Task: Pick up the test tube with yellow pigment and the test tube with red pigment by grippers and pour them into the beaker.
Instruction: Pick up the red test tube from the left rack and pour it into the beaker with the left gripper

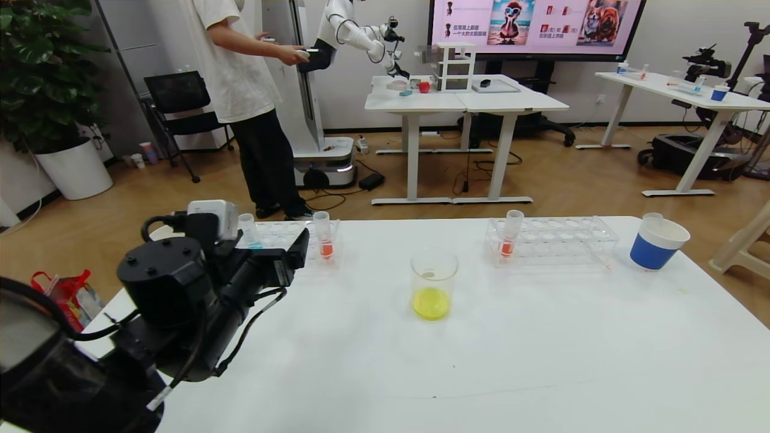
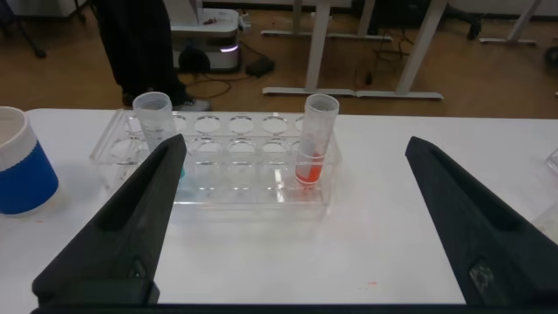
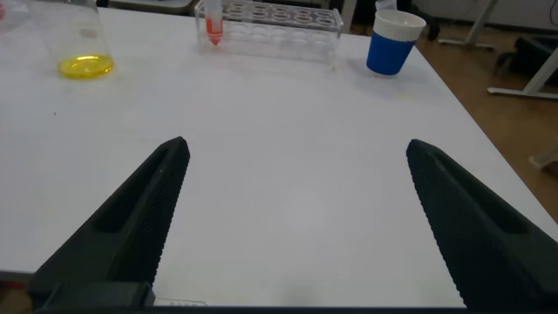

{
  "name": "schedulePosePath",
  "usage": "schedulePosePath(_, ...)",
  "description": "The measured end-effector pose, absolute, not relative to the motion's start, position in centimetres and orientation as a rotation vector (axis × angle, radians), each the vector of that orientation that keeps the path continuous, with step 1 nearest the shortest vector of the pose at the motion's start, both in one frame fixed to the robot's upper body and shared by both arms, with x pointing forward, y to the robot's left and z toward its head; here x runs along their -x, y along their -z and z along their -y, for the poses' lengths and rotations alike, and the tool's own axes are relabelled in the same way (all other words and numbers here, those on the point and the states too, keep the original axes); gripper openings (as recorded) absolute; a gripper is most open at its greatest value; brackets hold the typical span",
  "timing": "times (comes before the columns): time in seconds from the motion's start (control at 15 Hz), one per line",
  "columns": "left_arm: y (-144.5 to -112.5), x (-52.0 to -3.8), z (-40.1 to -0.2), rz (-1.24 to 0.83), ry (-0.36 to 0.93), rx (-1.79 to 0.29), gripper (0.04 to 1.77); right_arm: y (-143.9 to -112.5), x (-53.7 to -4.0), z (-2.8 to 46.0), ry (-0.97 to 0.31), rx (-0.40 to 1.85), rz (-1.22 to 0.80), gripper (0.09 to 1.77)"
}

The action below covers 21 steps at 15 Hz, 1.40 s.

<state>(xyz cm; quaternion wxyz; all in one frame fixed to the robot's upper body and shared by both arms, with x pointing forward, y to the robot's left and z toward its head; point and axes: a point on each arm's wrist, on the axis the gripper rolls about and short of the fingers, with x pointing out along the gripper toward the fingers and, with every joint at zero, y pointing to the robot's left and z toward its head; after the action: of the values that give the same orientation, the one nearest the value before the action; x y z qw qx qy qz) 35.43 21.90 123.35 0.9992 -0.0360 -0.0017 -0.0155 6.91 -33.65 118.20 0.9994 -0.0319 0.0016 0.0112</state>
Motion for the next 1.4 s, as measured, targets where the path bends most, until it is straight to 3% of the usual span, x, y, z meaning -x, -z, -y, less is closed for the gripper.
schedulePosePath(0.33, -120.2, -38.7, -19.5, -0.017, 0.039, 0.069, 1.75, -118.2, -6.9, 33.7, -0.022, 0.063, -0.003, 1.74)
schedulePosePath(0.93, -117.8, -45.5, -17.7, 0.045, 0.012, 0.053, 1.75, -118.2, -6.9, 33.7, -0.022, 0.063, -0.003, 1.74)
schedulePosePath(1.4, -116.1, -47.7, -17.6, 0.053, -0.008, 0.029, 1.75, -118.2, -6.9, 33.7, -0.022, 0.063, -0.003, 1.74)
